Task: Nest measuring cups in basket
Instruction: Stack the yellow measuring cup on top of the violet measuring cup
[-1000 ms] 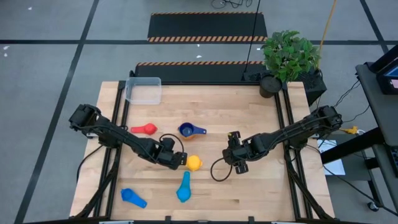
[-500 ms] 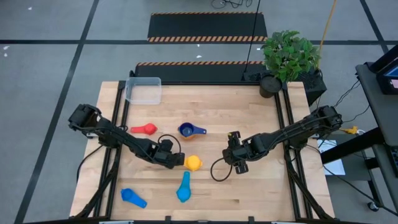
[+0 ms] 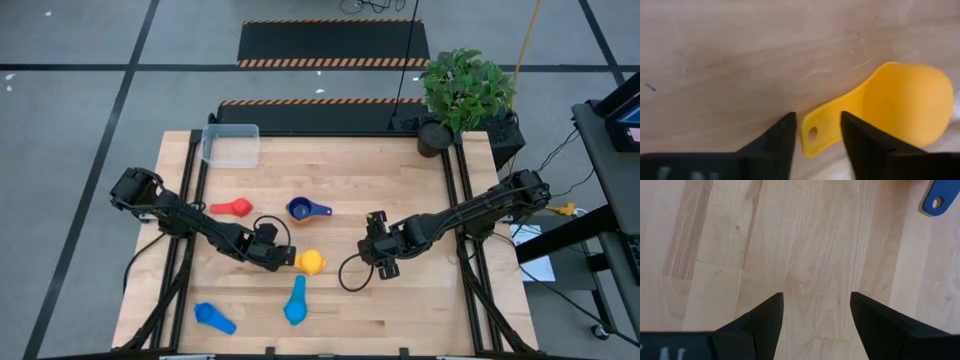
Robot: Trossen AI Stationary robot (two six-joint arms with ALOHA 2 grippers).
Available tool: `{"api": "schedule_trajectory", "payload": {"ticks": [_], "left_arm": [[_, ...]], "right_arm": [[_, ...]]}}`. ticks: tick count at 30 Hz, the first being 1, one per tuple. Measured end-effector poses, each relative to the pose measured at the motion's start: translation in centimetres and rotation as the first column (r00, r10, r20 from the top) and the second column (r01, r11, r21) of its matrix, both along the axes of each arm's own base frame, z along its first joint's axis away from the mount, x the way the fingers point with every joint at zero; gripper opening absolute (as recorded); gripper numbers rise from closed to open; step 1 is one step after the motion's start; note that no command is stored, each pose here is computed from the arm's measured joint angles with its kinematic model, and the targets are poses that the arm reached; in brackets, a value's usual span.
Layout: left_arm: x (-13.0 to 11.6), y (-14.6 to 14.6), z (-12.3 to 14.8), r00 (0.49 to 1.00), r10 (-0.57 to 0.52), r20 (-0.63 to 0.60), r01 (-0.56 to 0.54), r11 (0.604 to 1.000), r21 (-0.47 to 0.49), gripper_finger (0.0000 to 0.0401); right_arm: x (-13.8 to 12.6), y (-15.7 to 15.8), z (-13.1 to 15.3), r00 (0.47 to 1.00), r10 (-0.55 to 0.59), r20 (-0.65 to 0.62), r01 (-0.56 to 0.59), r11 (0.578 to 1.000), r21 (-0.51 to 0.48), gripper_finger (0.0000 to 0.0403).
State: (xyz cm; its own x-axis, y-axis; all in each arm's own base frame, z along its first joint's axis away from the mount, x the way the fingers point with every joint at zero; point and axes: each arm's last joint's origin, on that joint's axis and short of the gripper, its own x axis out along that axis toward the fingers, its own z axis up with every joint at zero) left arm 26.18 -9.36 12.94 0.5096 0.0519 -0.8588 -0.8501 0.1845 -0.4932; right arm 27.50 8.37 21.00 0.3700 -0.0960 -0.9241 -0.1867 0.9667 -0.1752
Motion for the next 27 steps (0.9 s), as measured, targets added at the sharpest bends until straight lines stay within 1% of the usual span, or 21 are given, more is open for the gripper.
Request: {"api": "schedule_trajectory", "payload": {"ticks": [4,6,7,9,11,13,16,20,22,27], "left_arm": [[0.0,0.1,-0.1,0.996,-0.089,-0.01,0.089,0.994,0.064,0.0064],[0.2,0.3,0.1,0.988,-0.157,-0.006,0.157,0.982,0.103,0.0028],[0.3,0.4,0.1,0.979,-0.202,-0.009,0.202,0.972,0.123,0.0016],[0.4,0.5,0.2,0.961,-0.276,-0.019,0.275,0.948,0.159,0.0013],[0.6,0.7,0.2,0.945,-0.325,-0.022,0.323,0.927,0.189,0.0019],[0.9,0.8,0.4,0.927,-0.375,-0.001,0.366,0.904,0.219,0.0019],[1.5,1.0,1.0,0.894,-0.444,0.052,0.414,0.867,0.277,0.0008],[1.9,1.3,2.2,0.865,-0.489,0.112,0.43,0.838,0.336,0.0011],[2.0,1.4,2.8,0.857,-0.493,0.146,0.42,0.835,0.354,0.0009],[1.7,1.4,3.9,0.849,-0.503,0.164,0.411,0.823,0.393,0.0007]], "right_arm": [[0.0,0.0,0.0,1.0,0.0,0.0,0.0,1.0,0.0,0.0224],[0.0,0.0,0.0,1.0,0.0,0.0,0.0,1.0,0.0,0.0224],[0.0,0.0,0.0,1.0,0.0,0.0,0.0,1.0,0.0,0.0224],[0.0,0.0,0.0,1.0,0.0,0.0,0.0,1.0,0.0,0.0224],[0.0,0.0,0.0,1.0,0.004,0.0,-0.004,1.0,-0.001,0.0224],[0.0,0.0,0.0,1.0,0.011,-0.001,-0.011,1.0,-0.004,0.0224],[0.0,0.0,0.0,1.0,0.017,-0.002,-0.017,1.0,-0.007,0.0224],[0.0,0.0,0.0,1.0,0.017,-0.003,-0.017,1.0,-0.006,0.0224],[-0.1,0.0,0.0,1.0,0.008,-0.008,-0.008,1.0,-0.001,0.0224],[-0.3,0.1,-0.1,0.999,0.007,-0.049,-0.005,0.999,0.042,0.0224]]}}
